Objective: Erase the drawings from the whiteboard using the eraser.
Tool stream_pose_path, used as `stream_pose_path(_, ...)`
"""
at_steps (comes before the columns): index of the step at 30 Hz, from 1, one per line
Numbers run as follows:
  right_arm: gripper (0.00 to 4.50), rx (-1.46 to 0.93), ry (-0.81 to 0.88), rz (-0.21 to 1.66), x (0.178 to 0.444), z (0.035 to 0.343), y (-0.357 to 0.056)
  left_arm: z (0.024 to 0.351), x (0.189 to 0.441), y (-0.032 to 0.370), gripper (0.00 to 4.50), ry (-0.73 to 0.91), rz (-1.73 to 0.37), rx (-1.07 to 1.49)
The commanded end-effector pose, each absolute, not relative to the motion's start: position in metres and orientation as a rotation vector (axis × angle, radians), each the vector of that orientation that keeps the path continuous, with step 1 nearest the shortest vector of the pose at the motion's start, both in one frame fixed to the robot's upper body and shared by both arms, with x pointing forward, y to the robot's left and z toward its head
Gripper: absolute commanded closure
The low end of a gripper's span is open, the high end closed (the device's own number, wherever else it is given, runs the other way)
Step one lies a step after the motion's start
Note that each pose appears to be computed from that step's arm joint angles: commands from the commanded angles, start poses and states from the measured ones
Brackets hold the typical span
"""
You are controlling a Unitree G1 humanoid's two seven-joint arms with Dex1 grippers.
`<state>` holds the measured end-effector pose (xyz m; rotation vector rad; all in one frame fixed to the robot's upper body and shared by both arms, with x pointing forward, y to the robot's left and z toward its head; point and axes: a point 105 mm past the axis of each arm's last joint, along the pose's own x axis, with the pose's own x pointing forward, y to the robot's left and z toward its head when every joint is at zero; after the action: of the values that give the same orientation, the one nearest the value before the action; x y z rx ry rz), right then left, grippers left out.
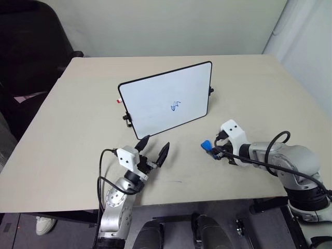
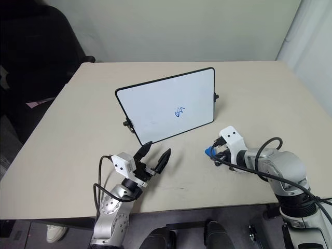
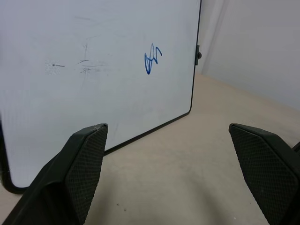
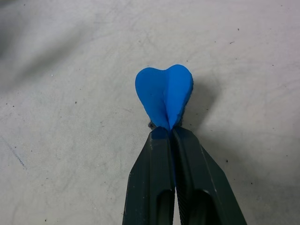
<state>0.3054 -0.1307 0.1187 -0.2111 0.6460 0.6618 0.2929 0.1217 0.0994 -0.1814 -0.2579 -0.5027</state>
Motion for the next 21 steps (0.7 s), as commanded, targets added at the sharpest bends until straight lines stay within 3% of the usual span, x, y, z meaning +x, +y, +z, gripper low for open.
stream_pose_path(1,4.47,-0.192,0.478,0.71,0.312,0.156,-0.123,0.11,0.291,0.124,0.0,-0.303,-0.498,-0.169)
stream_pose_path(9,4.47,-0.017,0.169,0.725,0.338,0.216,-0.102,0.111,0.291,0.126,0.0,-0.306,-0.489,-0.166)
stream_pose_path(21,4.47,0.056,0.157,0.704,0.378,0.204,-0.051,0.115,0.29,0.132,0.0,-0.314,-0.479,-0.148)
